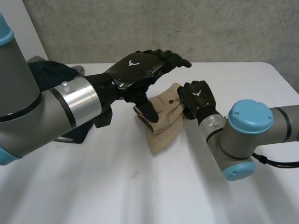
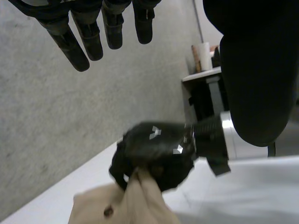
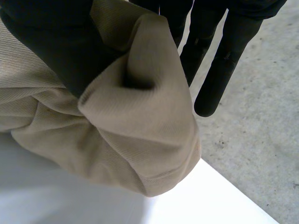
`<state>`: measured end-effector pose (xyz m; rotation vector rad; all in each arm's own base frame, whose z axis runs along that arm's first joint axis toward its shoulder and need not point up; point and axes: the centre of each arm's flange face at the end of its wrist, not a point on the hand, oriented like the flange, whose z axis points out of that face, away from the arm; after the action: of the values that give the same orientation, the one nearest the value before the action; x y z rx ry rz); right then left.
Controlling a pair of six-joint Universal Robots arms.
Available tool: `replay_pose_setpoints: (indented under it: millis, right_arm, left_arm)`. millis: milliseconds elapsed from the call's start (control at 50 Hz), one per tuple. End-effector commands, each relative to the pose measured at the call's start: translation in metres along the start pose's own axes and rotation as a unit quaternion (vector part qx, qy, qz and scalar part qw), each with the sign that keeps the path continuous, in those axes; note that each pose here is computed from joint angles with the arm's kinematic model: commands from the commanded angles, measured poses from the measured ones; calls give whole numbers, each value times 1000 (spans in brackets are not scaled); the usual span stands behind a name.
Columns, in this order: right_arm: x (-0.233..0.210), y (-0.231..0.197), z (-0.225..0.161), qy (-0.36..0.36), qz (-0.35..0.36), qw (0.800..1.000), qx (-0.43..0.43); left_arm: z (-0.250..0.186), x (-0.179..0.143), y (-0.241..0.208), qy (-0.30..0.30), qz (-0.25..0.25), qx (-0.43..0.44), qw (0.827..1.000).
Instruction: Fold the laundry.
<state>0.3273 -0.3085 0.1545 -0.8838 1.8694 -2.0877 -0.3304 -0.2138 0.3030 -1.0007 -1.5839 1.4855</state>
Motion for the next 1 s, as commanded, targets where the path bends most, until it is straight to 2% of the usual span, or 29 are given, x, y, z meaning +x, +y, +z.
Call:
replay_pose_setpoints:
  millis: [20,120,200,340,520,660,740,820,860,1000]
  right_arm:
    - [10,-1,0,9,36,999,-9]
    - [19,5,1,14,70,997,-39]
    - [30,14,2,21,122,989,-76]
    - [39,33,2,8,206,967,-152]
    - [38,51,-1,-15,219,956,-193]
    - [41,62,10,-9,204,960,-191]
    - [65,56,26,37,180,972,-145]
    - [101,55,55,102,147,982,-53]
    - [131,59,73,144,130,981,-7]
    - [224,91,100,240,109,965,17]
  left_arm:
    - [0,-11,4,-40,4,-13,999]
    - [-1,-11,5,-40,2,-18,999]
    - [-2,-11,4,-40,3,-18,999]
    - [-3,-14,5,-43,1,-18,999]
    - [-3,-17,6,-46,0,-19,999]
    - [-3,-17,6,-46,0,-19,999]
    - [-3,-18,6,-47,0,-17,999]
    - [-2,-17,5,-46,2,-16,999]
    - [-1,-17,5,-45,3,-14,999]
    - [1,-16,5,-45,6,-11,999]
